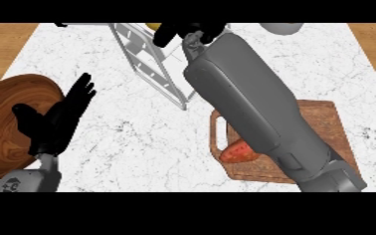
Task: Pick the lemon from the cutting board and place it in the tiered basket
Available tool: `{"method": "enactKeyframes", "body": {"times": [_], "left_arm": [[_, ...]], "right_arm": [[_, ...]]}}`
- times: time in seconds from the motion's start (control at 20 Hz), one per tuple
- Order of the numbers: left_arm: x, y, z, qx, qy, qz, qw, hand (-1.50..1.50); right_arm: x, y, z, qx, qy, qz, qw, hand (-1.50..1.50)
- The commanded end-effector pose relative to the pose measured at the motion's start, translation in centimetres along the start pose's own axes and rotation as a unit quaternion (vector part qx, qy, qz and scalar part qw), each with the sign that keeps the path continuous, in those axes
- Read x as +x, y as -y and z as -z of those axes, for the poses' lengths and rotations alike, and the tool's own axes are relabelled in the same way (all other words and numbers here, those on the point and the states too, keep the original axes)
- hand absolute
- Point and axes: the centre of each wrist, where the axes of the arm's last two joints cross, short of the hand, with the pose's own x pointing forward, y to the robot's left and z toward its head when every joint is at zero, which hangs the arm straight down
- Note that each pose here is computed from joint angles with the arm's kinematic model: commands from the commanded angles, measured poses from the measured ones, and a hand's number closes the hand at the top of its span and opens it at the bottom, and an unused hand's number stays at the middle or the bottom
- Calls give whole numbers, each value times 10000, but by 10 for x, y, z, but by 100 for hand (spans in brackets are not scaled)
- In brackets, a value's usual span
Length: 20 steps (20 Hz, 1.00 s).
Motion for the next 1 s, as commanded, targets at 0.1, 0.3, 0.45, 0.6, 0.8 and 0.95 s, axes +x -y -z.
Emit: {"method": "enactKeyframes", "body": {"times": [0.1, 0.3, 0.45, 0.6, 0.8, 0.95], "left_arm": [[13, 6, -1, -81, 11, 17, 10000, 0], [8, -2, -3, -103, 9, -6, 9999, 0], [-7, 3, -4, -99, 16, -22, 9999, 0], [6, -1, 1, -33, 106, 53, 9999, 0], [5, 9, 14, -195, 87, 25, 9998, 0], [18, -3, 9, -108, 144, 68, 9998, 0]], "right_arm": [[-3, -25, 10, -145, -101, -193, 9997, 150], [-29, -49, 23, -285, -247, -448, 9983, 150], [-24, -53, 27, -433, -219, -410, 9980, 150], [-28, -54, 26, -1130, 29, 95, 9935, 150], [-30, -56, 39, -1117, -92, 203, 9935, -150], [-35, -56, 47, -1090, -83, 134, 9939, -150]]}}
